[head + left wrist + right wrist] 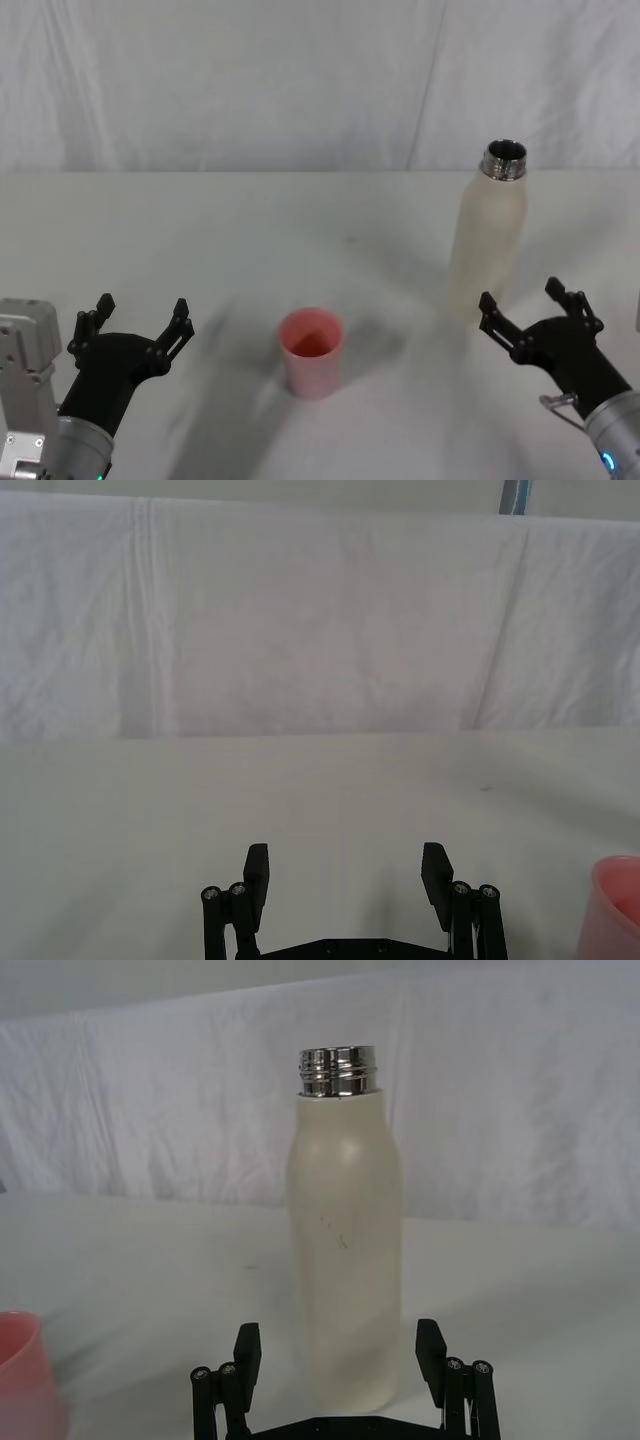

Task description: Grasp the thermos with one hand and pour water into the cup lid.

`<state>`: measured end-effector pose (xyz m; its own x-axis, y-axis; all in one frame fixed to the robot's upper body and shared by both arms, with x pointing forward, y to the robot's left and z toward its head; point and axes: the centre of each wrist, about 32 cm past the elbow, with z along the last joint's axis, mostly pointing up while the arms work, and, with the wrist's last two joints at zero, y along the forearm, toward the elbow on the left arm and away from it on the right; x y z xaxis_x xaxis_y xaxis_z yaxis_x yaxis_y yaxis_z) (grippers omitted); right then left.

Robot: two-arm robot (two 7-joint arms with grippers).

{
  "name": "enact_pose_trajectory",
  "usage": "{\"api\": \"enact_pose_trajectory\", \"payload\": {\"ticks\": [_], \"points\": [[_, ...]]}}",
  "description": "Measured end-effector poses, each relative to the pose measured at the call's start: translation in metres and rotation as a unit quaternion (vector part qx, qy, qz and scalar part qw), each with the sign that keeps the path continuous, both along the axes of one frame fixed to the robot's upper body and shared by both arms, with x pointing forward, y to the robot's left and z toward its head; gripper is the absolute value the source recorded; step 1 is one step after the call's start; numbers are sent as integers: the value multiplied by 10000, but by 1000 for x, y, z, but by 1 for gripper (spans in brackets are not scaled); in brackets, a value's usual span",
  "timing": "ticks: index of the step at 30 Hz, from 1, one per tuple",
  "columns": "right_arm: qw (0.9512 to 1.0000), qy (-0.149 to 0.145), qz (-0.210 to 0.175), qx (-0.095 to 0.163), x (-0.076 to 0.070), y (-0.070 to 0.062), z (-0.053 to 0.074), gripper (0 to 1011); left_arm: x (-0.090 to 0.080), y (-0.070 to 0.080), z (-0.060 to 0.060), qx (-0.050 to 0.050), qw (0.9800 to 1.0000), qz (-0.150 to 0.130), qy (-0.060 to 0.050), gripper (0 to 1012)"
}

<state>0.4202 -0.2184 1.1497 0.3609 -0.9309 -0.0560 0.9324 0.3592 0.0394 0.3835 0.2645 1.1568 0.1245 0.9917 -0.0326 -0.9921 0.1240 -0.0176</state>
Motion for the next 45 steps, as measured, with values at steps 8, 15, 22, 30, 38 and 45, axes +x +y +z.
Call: {"api": "enact_pose_trajectory", "payload": {"ticks": [8, 15, 22, 30, 38, 45], "points": [[9999, 69, 39, -65, 12, -5, 9, 1000, 0, 0, 0, 0, 10000, 0, 0, 1001], [9998, 160, 35, -93, 22, -7, 16, 1000, 0, 0, 0, 0, 10000, 0, 0, 1001], [9997, 228, -17, -111, 31, -9, 21, 1000, 0, 0, 0, 0, 10000, 0, 0, 1001], [9995, 267, 45, -189, 39, -8, 21, 1000, 0, 0, 0, 0, 10000, 0, 0, 1001], [9990, 297, 132, -322, 46, -6, 19, 1000, 0, 0, 0, 0, 10000, 0, 0, 1001], [9987, 321, 153, -359, 51, -6, 17, 1000, 0, 0, 0, 0, 10000, 0, 0, 1001]]}}
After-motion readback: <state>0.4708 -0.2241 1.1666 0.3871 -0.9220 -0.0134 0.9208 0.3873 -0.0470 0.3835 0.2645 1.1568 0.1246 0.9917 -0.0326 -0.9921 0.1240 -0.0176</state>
